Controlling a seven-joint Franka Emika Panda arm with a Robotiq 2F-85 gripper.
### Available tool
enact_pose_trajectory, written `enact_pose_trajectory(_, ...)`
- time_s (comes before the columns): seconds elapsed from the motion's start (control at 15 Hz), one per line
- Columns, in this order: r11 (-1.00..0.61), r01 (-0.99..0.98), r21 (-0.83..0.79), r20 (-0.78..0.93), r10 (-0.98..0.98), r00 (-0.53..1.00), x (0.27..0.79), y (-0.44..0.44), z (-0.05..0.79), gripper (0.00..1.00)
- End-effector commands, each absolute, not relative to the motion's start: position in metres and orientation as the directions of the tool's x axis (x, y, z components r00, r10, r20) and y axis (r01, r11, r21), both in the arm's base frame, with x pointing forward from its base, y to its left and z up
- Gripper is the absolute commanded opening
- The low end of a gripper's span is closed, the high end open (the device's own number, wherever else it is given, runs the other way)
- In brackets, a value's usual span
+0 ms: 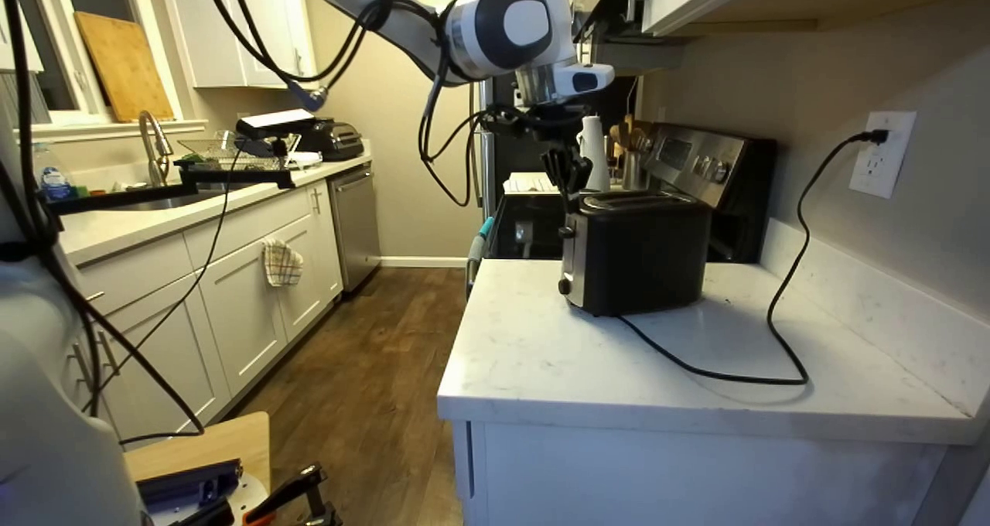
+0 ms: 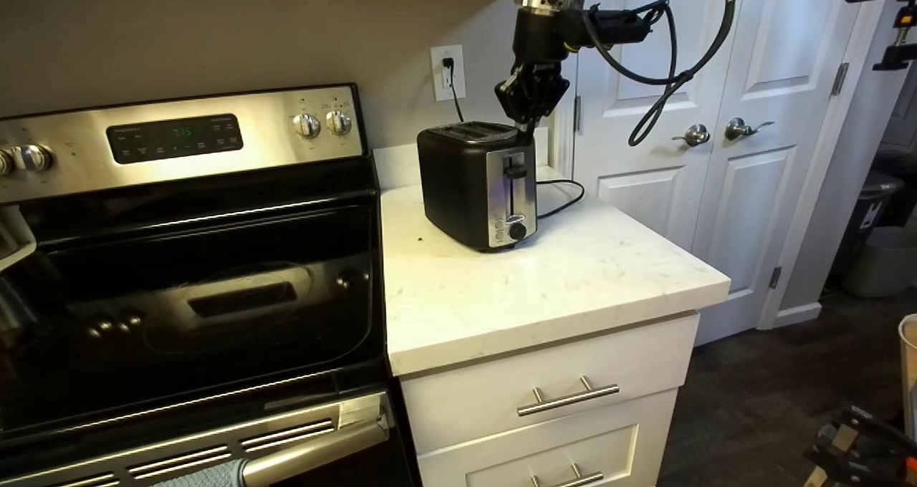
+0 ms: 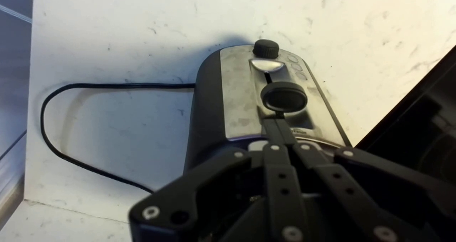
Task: Press down on the toaster lever
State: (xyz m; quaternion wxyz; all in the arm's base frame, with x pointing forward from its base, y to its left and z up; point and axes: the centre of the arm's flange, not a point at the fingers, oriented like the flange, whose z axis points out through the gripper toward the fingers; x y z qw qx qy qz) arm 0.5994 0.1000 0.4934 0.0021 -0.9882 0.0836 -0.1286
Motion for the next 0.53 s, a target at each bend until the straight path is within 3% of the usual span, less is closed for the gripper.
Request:
enact_pose_trajectory(0.0,-0.985,-0.169,-0.041,0.255,-0.173,0.951,0.606,0.103,0.490,0.00)
enact_pose_trajectory(0.47,-0.991,-0.128,-0.048,0.267,-0.136,0.954,0.590,0.122,0.496,0.00)
